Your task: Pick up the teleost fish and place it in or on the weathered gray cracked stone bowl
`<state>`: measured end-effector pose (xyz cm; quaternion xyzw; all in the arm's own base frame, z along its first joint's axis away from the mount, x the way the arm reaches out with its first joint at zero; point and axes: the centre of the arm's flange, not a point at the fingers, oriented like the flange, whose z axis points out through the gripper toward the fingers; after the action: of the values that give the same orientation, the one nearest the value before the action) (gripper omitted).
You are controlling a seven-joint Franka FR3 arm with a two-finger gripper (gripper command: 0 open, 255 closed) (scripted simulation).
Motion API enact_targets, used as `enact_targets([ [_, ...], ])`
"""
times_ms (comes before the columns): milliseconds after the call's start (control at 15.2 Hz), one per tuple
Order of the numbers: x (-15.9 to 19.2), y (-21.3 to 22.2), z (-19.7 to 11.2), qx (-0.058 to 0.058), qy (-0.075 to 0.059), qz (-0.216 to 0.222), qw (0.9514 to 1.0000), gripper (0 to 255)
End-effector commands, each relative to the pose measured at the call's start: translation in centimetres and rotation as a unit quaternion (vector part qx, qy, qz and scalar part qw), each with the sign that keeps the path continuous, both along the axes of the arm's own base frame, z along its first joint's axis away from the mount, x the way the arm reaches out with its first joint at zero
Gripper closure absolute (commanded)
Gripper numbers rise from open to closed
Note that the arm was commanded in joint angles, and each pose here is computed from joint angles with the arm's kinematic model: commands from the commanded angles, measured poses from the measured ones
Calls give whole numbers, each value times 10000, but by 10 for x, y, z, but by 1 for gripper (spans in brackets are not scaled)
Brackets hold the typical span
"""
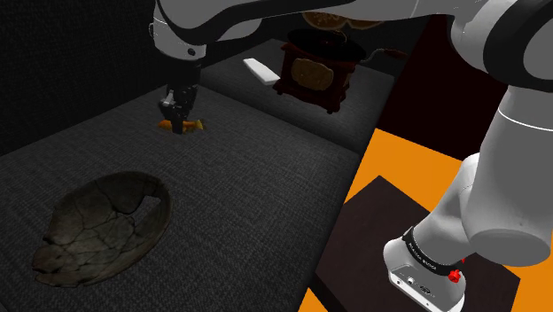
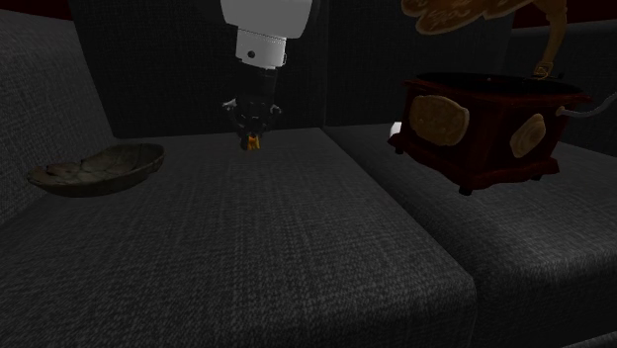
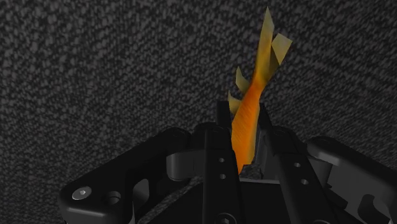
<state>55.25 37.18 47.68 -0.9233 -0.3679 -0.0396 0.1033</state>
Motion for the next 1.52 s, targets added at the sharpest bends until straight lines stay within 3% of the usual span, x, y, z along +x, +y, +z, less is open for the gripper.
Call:
enact_targets([
  [0,0,0,0,0,1,1,10000,255],
  [330,0,0,0,0,1,1,10000,255],
  [1452,0,0,90,0,1,1,10000,255],
])
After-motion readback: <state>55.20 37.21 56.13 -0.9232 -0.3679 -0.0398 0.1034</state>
